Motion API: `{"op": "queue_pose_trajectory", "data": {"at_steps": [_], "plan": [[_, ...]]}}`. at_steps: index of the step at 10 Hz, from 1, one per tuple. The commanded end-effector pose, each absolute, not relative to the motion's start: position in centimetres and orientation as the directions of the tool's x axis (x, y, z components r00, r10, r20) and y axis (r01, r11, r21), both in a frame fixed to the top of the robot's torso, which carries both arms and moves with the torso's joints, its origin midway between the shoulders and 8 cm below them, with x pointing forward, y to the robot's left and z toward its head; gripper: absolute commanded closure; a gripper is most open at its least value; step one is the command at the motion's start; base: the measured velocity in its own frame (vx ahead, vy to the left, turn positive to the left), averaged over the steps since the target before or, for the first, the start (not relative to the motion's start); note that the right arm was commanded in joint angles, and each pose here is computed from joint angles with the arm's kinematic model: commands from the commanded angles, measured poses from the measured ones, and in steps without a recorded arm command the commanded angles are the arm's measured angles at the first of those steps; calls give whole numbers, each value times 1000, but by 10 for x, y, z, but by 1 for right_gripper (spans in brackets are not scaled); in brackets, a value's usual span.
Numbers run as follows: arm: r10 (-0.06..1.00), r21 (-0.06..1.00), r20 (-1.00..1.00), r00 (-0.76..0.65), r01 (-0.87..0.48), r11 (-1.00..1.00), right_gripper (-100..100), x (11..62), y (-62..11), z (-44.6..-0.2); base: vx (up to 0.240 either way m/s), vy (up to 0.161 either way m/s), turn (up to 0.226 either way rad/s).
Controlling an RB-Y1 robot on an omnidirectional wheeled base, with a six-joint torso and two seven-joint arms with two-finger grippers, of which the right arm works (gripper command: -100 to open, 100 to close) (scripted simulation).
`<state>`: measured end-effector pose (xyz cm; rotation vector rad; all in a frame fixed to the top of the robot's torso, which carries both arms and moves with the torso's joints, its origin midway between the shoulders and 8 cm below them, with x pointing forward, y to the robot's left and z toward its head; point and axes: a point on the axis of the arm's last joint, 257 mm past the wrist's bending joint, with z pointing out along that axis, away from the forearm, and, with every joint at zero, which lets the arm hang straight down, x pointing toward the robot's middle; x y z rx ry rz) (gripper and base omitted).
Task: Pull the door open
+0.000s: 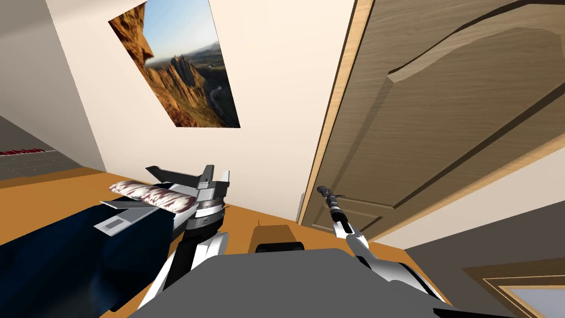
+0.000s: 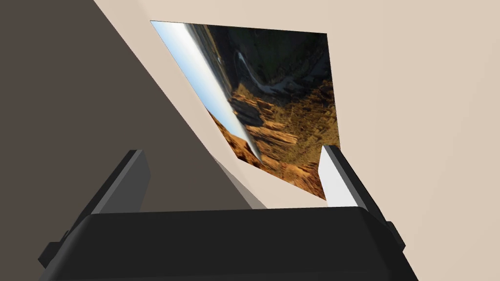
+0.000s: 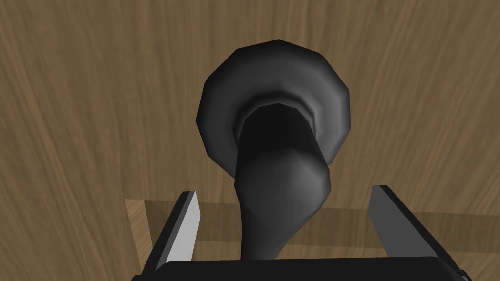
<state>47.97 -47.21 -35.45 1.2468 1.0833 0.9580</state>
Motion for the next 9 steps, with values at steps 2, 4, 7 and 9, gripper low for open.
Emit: {"op": "queue_pose_trajectory", "data": {"at_steps": [2, 4, 7, 9], "plan": [[967, 995, -99, 236, 20, 97, 100, 480, -472, -354, 5, -2, -3], [967, 995, -99, 236, 20, 97, 100, 480, -472, -354, -3, 1, -2], [967, 995, -99, 236, 20, 97, 100, 480, -472, -354, 0, 0, 0], [972, 995, -98, 214, 21, 96, 100, 478, -469, -356, -144, -29, 90]]}}
